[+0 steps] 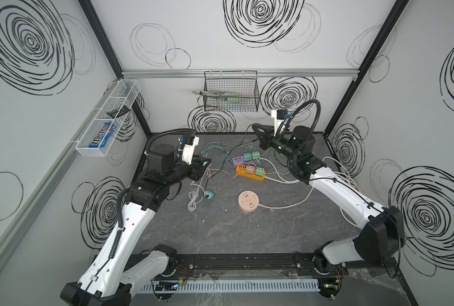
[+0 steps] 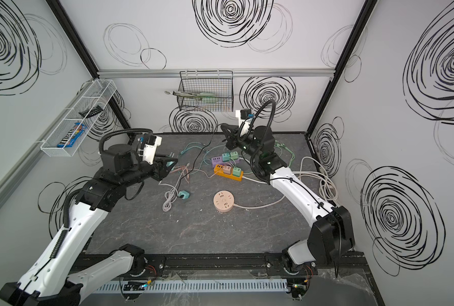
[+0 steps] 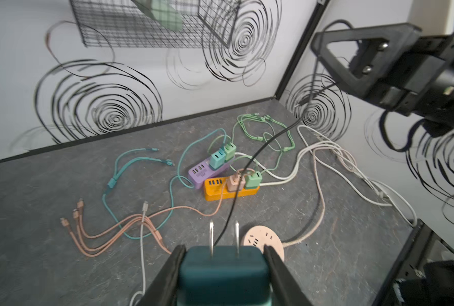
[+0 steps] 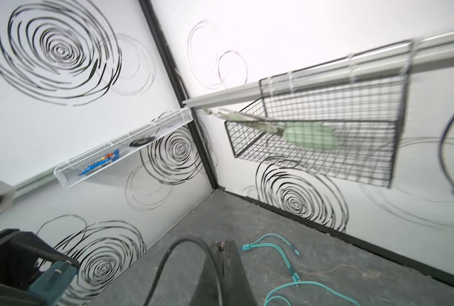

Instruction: Insert the plug

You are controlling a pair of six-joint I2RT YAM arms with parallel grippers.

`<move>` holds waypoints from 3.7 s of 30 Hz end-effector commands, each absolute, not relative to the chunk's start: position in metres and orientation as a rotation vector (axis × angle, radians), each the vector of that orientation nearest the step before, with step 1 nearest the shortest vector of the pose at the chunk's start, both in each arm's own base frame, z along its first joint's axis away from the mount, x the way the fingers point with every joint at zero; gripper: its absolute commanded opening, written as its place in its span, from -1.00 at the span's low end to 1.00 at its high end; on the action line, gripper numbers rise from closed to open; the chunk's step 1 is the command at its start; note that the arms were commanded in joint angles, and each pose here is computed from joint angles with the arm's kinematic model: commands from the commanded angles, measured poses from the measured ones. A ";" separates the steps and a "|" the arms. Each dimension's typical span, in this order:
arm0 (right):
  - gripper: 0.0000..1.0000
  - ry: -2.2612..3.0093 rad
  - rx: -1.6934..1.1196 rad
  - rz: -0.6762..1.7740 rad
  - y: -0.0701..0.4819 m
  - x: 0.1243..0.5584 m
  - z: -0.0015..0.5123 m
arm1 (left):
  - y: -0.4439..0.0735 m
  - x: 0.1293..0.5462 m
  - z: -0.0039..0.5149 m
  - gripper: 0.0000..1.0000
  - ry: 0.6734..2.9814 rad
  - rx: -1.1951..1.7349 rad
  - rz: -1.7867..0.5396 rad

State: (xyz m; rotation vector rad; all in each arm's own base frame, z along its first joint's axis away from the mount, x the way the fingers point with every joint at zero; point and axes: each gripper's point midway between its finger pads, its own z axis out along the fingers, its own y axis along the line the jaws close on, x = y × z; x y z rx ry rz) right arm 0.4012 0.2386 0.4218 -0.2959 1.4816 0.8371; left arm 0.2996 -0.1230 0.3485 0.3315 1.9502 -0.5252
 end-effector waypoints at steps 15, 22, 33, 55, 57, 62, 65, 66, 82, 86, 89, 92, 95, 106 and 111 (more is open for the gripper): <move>-1.00 1.444 0.161 0.409 0.038 0.404 0.449 | 0.065 0.307 0.391 -1.00 1.768 -0.415 -0.015; -1.00 1.490 0.205 0.368 0.012 0.406 0.431 | 0.043 0.317 0.389 -1.00 1.792 -0.322 -0.144; -1.00 1.491 0.031 0.505 0.047 0.400 0.429 | 0.040 0.324 0.386 -1.00 1.810 -0.342 -0.187; -1.00 1.462 -0.781 0.830 0.342 0.357 0.446 | -0.011 0.334 0.350 -1.00 1.941 -0.149 0.039; -1.00 1.409 -0.762 0.812 0.346 0.355 0.473 | 0.003 0.331 0.346 -1.00 1.948 -0.207 0.034; -1.00 1.299 -0.654 0.717 0.326 0.354 0.524 | 0.023 0.326 0.339 -1.00 1.946 -0.286 0.003; -1.00 1.246 -0.610 0.662 0.312 0.353 0.549 | 0.023 0.327 0.337 -1.00 1.957 -0.288 -0.034; -1.00 1.234 -0.605 0.649 0.309 0.352 0.556 | 0.022 0.328 0.335 -1.00 1.964 -0.284 -0.044; -1.00 1.088 -0.525 0.451 0.253 0.332 0.626 | 0.003 0.335 0.325 -1.00 1.995 -0.215 -0.135; -1.00 1.092 -0.469 0.369 0.227 0.340 0.633 | 0.000 0.338 0.323 -1.00 2.004 -0.211 -0.134; -1.00 1.106 -0.431 0.327 0.207 0.349 0.634 | -0.003 0.339 0.320 -1.00 2.016 -0.200 -0.134; -1.00 1.115 -0.398 0.284 0.187 0.355 0.636 | -0.005 0.339 0.318 -1.00 2.021 -0.191 -0.135; -1.00 1.136 -0.368 0.220 0.166 0.359 0.635 | -0.006 0.339 0.315 -1.00 2.029 -0.185 -0.138; -0.97 1.522 -0.046 0.041 0.057 0.395 0.475 | -0.052 0.340 0.299 -1.00 2.086 0.041 -0.294; -0.52 1.748 0.124 0.015 0.016 0.401 0.365 | -0.080 0.336 0.296 -1.00 2.054 0.189 -0.285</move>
